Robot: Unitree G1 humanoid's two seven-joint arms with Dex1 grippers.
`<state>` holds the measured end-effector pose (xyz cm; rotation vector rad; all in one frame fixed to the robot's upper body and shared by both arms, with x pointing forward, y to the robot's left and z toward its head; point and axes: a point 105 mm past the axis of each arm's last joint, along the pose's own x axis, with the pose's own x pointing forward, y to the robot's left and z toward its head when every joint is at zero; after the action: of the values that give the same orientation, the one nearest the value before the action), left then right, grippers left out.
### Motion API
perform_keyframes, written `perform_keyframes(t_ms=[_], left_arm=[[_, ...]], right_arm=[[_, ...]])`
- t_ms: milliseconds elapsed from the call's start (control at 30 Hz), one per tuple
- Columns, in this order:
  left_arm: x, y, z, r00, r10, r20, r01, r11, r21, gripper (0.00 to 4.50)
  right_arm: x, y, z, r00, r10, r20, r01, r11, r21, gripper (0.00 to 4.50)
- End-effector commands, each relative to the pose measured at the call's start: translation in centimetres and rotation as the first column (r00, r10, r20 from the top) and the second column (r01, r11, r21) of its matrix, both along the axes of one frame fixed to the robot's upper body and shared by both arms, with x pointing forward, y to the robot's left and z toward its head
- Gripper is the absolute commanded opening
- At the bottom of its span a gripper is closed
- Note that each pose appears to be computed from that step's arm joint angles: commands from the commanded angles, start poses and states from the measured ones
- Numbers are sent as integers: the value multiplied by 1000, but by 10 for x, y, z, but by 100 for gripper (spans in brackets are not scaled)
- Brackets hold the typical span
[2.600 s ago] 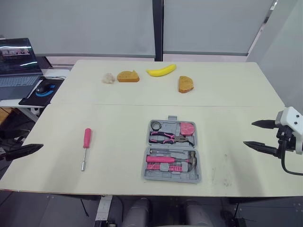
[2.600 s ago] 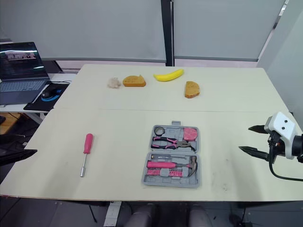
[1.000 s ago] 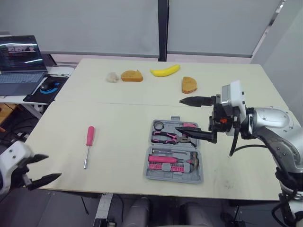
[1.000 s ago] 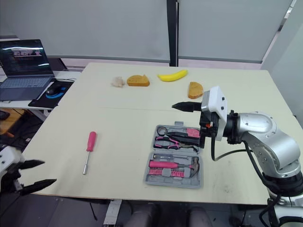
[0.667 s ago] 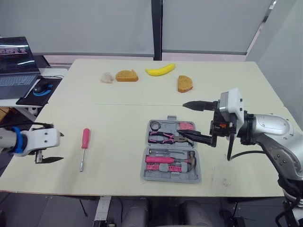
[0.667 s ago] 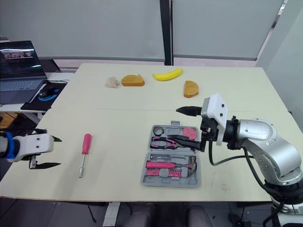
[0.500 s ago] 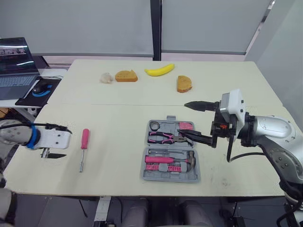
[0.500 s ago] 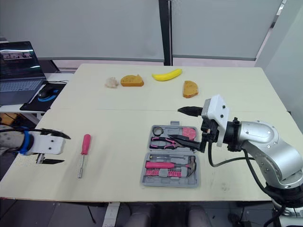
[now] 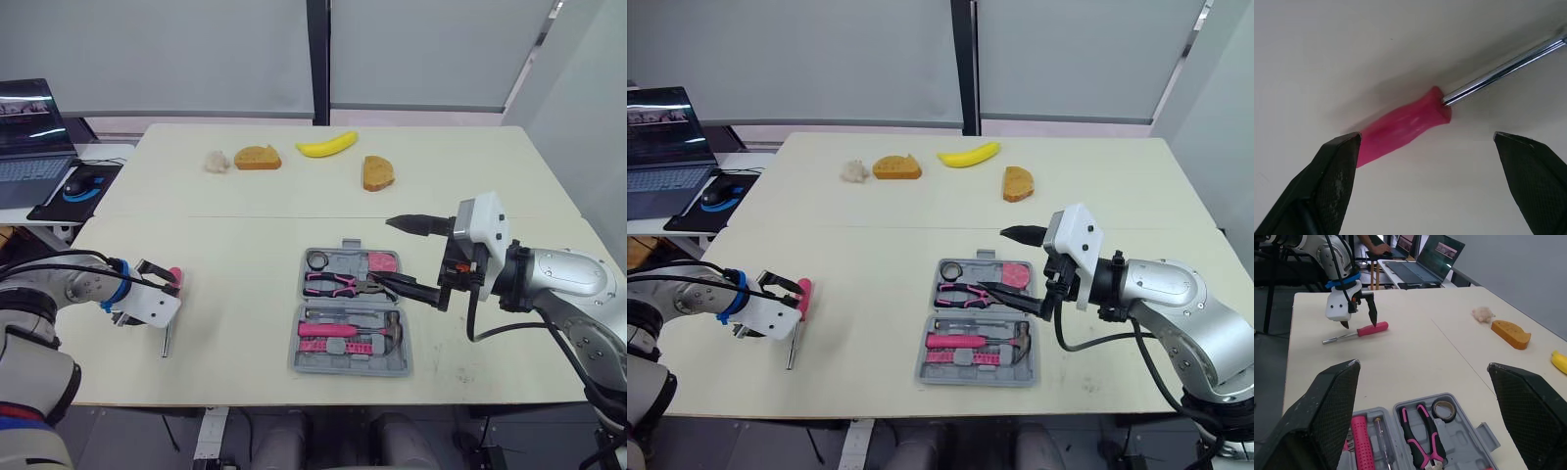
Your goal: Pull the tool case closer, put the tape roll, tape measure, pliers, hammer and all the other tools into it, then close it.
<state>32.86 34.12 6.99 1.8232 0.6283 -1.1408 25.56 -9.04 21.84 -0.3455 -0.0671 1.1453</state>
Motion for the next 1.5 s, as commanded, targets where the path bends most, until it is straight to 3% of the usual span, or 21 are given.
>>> perform_keyframes(t_ms=[33,333,433,733,800,1000,1267,1500], left_arm=[[11,-6,7,996,-70,59,69,997,29,450],[16,-14,-1,994,-89,60,88,996,31,450],[15,-13,-2,996,-70,49,69,997,24,393],[13,-21,-3,997,-67,25,67,997,-32,88],[12,-21,-2,998,-63,23,64,997,-39,48],[10,-24,5,1000,-28,6,28,994,-105,48],[9,-41,23,989,102,-106,-132,930,-342,48],[1,-68,31,911,303,-280,-410,738,-536,48]], right_arm=[[-4,0,12,999,5,54,-5,1000,8,443],[-2,1,11,998,-2,57,1,1000,1,443],[-1,1,12,998,-3,58,3,1000,-1,450],[1,0,10,999,-5,52,6,1000,-12,450],[1,0,11,999,-4,52,4,1000,-10,450],[1,2,11,999,0,55,0,1000,-8,450],[-1,2,9,999,-5,48,5,1000,-9,450],[-3,3,4,999,-2,40,2,1000,-16,450]])
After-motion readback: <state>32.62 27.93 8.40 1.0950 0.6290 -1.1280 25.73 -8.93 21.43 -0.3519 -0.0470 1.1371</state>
